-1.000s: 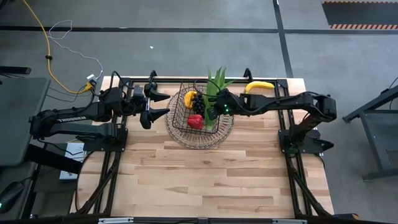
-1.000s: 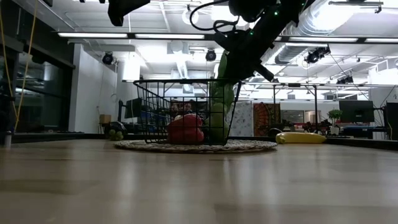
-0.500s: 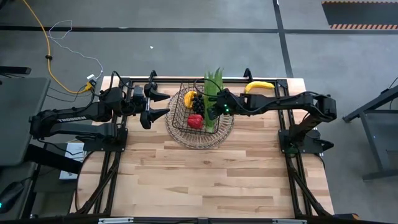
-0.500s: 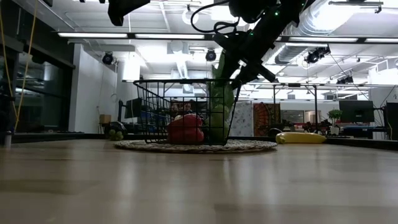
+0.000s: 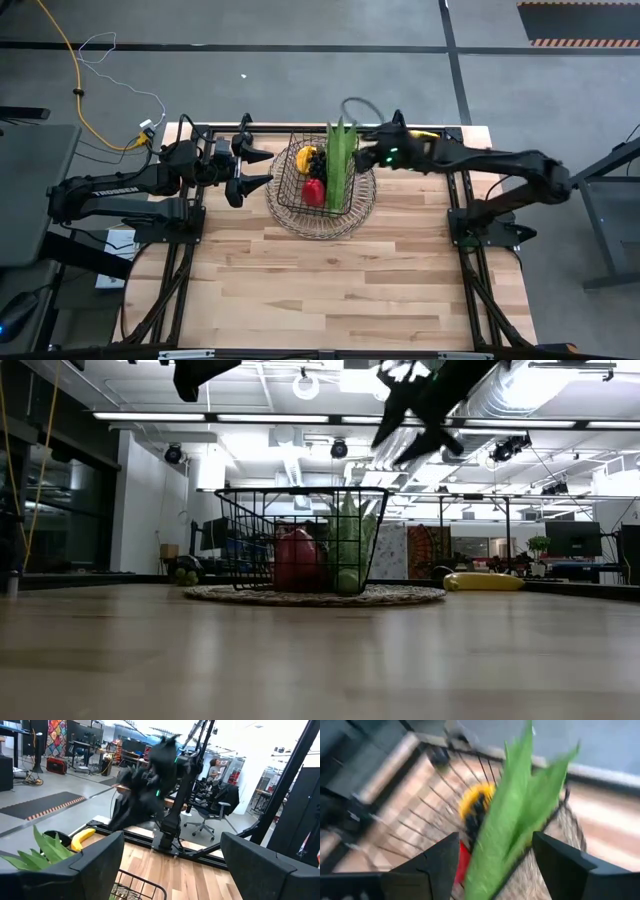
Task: Build produce basket
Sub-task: Put the banana into the metal wire basket
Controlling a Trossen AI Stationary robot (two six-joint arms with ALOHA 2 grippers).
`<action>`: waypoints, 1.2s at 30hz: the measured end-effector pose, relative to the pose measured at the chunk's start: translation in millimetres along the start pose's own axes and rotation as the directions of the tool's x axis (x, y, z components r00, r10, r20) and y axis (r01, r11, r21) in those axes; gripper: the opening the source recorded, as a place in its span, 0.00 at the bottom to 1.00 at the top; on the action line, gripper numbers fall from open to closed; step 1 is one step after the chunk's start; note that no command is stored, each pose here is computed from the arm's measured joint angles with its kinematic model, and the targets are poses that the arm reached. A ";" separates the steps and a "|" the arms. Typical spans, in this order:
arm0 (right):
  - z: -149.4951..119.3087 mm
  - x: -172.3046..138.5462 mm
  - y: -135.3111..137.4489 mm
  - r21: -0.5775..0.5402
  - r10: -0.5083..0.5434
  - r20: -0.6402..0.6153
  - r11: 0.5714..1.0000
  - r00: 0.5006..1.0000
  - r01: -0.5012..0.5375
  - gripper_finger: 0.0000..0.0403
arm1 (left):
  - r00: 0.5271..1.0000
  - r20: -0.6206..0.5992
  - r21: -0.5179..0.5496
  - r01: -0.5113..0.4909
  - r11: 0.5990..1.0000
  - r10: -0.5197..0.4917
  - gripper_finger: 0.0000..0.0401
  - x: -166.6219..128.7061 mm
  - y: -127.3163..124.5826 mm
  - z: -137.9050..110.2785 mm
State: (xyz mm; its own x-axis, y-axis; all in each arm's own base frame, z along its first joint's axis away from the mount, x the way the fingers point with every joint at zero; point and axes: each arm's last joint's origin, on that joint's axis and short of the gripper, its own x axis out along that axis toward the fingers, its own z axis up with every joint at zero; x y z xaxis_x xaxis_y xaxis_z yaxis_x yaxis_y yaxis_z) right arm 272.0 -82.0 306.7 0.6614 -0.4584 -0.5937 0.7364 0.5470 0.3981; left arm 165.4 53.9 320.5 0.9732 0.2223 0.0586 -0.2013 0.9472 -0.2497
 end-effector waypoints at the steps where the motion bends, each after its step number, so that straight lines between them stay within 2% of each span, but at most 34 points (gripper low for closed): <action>1: 4.4 -11.2 -0.4 -0.009 0.019 0.032 1.000 0.999 -0.019 0.60 | 1.000 0.000 0.000 0.000 1.000 0.000 0.79 0.1 0.0 -0.1; 5: 11.4 -58.9 0.8 -0.106 0.134 0.109 0.987 0.985 -0.123 0.60 | 1.000 0.000 -0.051 -0.001 0.999 0.001 0.79 0.1 0.1 0.0; 8: 7.0 -91.4 2.7 -0.222 0.231 0.114 0.954 0.966 -0.202 0.60 | 1.000 0.003 -0.068 -0.011 0.998 0.012 0.79 0.1 0.4 0.0; 11: -7.9 -110.8 2.5 -0.296 0.322 0.096 0.913 0.942 -0.282 0.60 | 1.000 0.005 -0.066 -0.019 0.998 0.020 0.79 0.1 0.6 0.1; 14: -29.1 -115.2 -1.5 -0.302 0.389 0.083 0.887 0.918 -0.349 0.60 | 0.999 0.009 -0.055 -0.032 0.998 0.033 0.79 0.1 1.0 0.2; 18: -53.5 -109.0 -9.0 -0.258 0.430 0.137 0.885 0.892 -0.387 0.60 | 0.998 0.015 -0.053 -0.057 0.997 0.058 0.79 0.0 1.7 0.4; 22: -61.5 -103.0 -14.6 -0.201 0.447 0.201 0.890 0.872 -0.410 0.60 | 0.997 0.020 -0.053 -0.074 0.996 0.075 0.79 0.0 2.2 0.6; 26: -58.1 -100.4 -19.0 -0.168 0.404 0.234 0.913 0.884 -0.373 0.60 | 0.997 0.020 -0.053 -0.071 0.996 0.072 0.79 0.0 2.1 0.6; 28: -53.8 -97.2 -23.7 -0.112 0.343 0.275 0.939 0.898 -0.324 0.60 | 0.997 0.019 -0.061 -0.071 0.996 0.072 0.79 0.0 2.1 0.6; 30: -47.5 -90.4 -32.7 0.000 0.222 0.328 0.972 0.918 -0.235 0.60 | 0.997 0.020 -0.078 -0.072 0.994 0.074 0.79 0.0 2.2 0.6; 32: -42.5 -79.5 -48.9 0.130 0.052 0.336 0.986 0.940 -0.102 0.60 | 0.997 0.022 -0.097 -0.078 0.992 0.080 0.79 0.0 2.3 0.6; 34: -38.7 -64.9 -68.8 0.255 -0.117 0.288 0.966 0.950 0.041 0.60 | 0.996 0.022 -0.106 -0.079 0.991 0.081 0.79 0.0 2.4 0.6; 36: -36.3 -48.0 -90.7 0.355 -0.271 0.193 0.915 0.943 0.190 0.60 | 0.996 0.022 -0.106 -0.080 0.991 0.082 0.79 0.0 2.4 0.6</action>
State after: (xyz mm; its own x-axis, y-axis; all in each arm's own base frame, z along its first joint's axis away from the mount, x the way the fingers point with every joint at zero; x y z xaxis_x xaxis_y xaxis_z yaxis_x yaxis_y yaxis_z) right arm 168.3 -84.1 273.6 0.4515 -0.7155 -0.5330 0.8505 0.1645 0.4997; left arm 164.8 56.4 320.5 0.9507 0.3045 0.0591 -0.2651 0.8967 -0.3546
